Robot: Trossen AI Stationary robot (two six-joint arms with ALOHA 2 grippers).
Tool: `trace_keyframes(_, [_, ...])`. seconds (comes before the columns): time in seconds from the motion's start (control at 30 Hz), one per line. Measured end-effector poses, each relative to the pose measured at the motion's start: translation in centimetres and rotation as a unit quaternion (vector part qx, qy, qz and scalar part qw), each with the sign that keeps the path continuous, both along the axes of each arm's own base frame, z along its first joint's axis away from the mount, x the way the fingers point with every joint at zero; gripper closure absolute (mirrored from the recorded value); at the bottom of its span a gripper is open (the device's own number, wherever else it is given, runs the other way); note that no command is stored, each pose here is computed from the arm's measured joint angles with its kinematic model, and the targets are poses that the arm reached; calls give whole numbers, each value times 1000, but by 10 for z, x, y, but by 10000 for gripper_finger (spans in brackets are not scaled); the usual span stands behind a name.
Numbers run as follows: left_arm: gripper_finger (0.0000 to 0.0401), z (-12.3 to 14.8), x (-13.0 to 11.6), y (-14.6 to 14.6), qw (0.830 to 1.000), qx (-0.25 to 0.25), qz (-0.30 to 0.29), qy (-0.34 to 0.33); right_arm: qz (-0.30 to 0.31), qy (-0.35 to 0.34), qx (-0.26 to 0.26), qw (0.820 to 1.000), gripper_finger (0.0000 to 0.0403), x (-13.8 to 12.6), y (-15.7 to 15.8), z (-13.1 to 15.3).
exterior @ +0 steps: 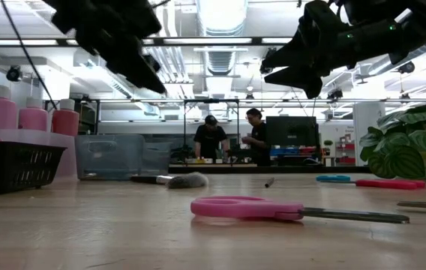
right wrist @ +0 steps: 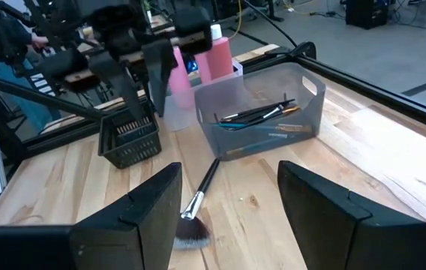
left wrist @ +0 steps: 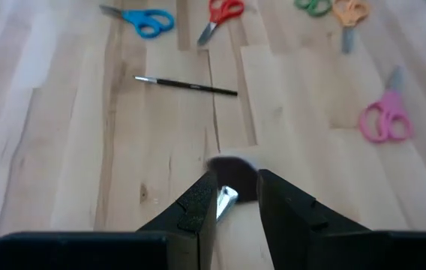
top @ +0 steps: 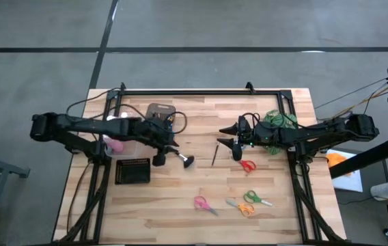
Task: Pick & Place Paint Supplies
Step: Put the black brush into the black bin
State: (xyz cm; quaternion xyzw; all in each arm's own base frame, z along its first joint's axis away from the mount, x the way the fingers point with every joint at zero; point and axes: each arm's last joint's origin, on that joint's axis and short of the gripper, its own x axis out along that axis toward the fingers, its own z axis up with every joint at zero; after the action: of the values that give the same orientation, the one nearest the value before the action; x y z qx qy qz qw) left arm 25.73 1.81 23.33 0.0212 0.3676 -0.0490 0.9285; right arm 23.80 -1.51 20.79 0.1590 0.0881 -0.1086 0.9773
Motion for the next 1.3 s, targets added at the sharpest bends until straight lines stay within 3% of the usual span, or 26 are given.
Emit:
trace_keyframes(0.57, [304, -51, 58, 6, 992, -3, 2, 129, 0, 0, 0, 1000, 186, 0, 0, 0])
trace_keyframes(1.3, [303, -51, 64, 6, 991, -13, 16, 128, 0, 1, 0, 1000, 186, 0, 0, 0])
